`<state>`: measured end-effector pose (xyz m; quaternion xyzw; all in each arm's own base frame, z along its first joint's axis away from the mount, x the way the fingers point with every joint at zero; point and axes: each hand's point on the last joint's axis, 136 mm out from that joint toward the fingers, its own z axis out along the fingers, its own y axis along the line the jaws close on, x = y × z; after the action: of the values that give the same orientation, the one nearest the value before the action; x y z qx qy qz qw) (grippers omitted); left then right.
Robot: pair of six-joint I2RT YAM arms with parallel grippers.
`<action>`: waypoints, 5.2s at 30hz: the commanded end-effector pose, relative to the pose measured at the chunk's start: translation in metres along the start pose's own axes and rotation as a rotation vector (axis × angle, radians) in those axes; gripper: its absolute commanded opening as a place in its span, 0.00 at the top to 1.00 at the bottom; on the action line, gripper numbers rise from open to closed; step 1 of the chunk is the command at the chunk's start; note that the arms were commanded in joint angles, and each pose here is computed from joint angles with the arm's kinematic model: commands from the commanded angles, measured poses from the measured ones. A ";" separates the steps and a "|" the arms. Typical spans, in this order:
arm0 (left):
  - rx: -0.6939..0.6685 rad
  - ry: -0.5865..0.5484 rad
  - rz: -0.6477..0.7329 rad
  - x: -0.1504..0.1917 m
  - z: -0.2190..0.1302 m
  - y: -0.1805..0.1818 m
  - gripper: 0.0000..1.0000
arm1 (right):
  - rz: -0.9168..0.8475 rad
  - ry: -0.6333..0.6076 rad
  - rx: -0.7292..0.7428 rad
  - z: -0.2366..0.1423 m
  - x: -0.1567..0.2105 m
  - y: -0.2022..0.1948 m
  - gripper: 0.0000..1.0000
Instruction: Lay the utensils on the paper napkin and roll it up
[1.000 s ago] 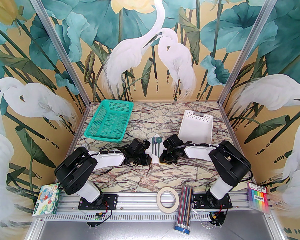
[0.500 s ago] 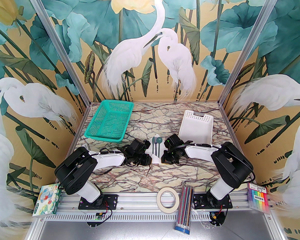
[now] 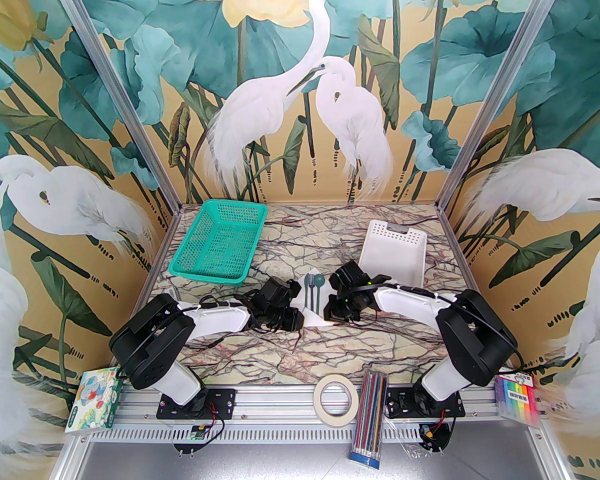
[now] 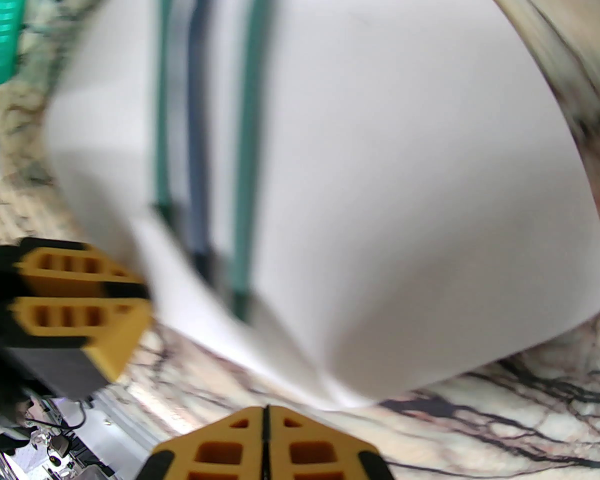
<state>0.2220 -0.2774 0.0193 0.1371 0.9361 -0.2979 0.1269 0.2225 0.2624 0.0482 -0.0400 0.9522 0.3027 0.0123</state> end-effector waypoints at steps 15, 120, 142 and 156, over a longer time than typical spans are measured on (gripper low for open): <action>-0.030 0.025 -0.015 0.005 0.002 0.008 0.77 | 0.021 0.049 0.045 0.036 -0.004 -0.015 0.91; 0.000 0.015 -0.088 -0.001 0.009 0.013 0.86 | -0.030 -0.036 0.080 0.011 -0.020 -0.005 0.79; -0.001 0.013 -0.097 0.004 0.005 0.014 0.86 | 0.057 -0.212 0.437 -0.039 -0.049 -0.080 0.48; 0.000 0.011 -0.094 0.001 0.003 0.013 0.86 | 0.061 -0.193 0.352 -0.030 -0.052 -0.080 0.37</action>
<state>0.2364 -0.2813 0.0186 0.0969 0.9311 -0.3257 0.1326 0.2805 0.1807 0.0345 0.0281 0.9854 0.1294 0.1071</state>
